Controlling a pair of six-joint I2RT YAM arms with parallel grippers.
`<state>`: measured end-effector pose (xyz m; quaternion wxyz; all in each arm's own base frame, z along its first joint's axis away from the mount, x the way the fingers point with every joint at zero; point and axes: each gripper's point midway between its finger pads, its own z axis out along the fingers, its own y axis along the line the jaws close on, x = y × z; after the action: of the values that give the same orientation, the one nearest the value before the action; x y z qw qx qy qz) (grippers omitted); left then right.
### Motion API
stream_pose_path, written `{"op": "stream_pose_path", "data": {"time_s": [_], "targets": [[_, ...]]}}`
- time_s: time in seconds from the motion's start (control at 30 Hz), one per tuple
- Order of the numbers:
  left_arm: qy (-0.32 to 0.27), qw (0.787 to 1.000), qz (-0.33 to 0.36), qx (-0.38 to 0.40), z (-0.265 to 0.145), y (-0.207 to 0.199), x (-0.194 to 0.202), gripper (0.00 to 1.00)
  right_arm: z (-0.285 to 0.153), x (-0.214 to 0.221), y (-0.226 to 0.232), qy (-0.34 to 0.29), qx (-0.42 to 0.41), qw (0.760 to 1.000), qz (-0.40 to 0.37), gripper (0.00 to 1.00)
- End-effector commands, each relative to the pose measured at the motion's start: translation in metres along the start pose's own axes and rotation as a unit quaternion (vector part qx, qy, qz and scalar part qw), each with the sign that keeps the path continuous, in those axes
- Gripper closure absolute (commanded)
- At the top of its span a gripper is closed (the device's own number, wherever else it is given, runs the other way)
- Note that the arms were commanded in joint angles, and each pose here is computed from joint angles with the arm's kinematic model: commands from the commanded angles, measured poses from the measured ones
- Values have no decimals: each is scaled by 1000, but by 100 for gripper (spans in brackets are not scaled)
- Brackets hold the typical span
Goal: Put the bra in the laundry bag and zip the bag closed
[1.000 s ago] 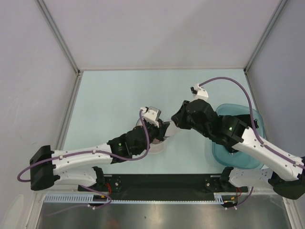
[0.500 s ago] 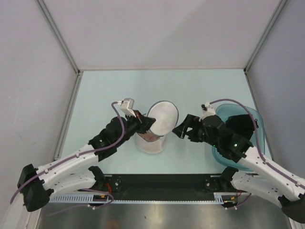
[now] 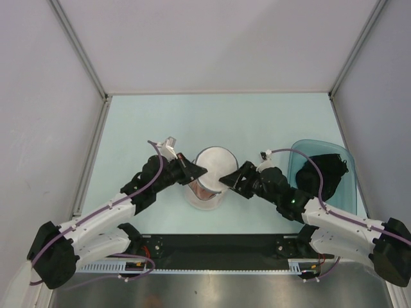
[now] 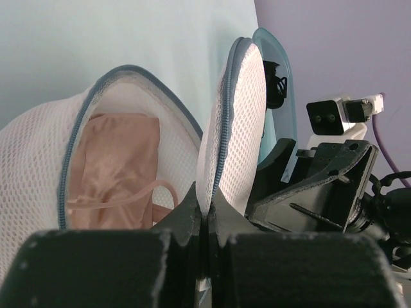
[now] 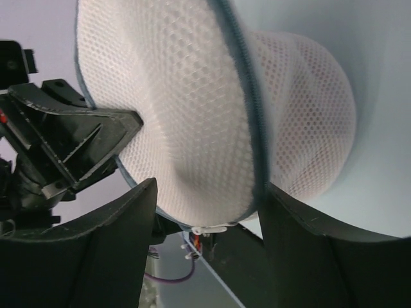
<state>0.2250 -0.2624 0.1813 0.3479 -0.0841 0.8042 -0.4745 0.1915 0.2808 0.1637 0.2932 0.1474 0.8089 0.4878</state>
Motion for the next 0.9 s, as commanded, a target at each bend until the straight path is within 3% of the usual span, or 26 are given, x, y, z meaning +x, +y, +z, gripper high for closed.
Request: {"op": "stream_pose_path", "data": {"time_s": [0.0,0.1,0.23,0.37,0.43,0.47,0.6,0.67,0.77,0.8,0.87], "targets": [[9,999,-28,19,0,-9,-2,100,3,-3,31,-17,-48,998,43,33],[6,999,-32,16,-2,-6,-4,100,0,2,18,-18,-4,999,44,33],[13,999,-33,10,-4,-4,-2,100,-1,7,14,-17,-4,999,46,35],[26,999,-10,-15,-4,6,1,97,8,10,17,-12,-12,999,42,49],[22,999,23,-43,-10,15,-1,82,12,11,22,-8,-20,999,45,53],[15,998,39,-52,-13,17,-6,77,13,13,25,-3,-25,999,48,64],[-27,980,143,-134,-47,27,-31,23,20,16,30,8,-21,997,69,80],[-74,967,179,-167,-66,25,-44,24,21,16,32,11,-13,996,82,88],[-85,960,218,-155,-80,14,-31,40,20,15,36,12,4,996,91,89],[-79,961,219,-149,-79,13,-22,53,19,13,39,10,6,996,94,89],[-52,964,232,-120,-75,2,3,59,18,9,42,3,18,994,104,86]]}}
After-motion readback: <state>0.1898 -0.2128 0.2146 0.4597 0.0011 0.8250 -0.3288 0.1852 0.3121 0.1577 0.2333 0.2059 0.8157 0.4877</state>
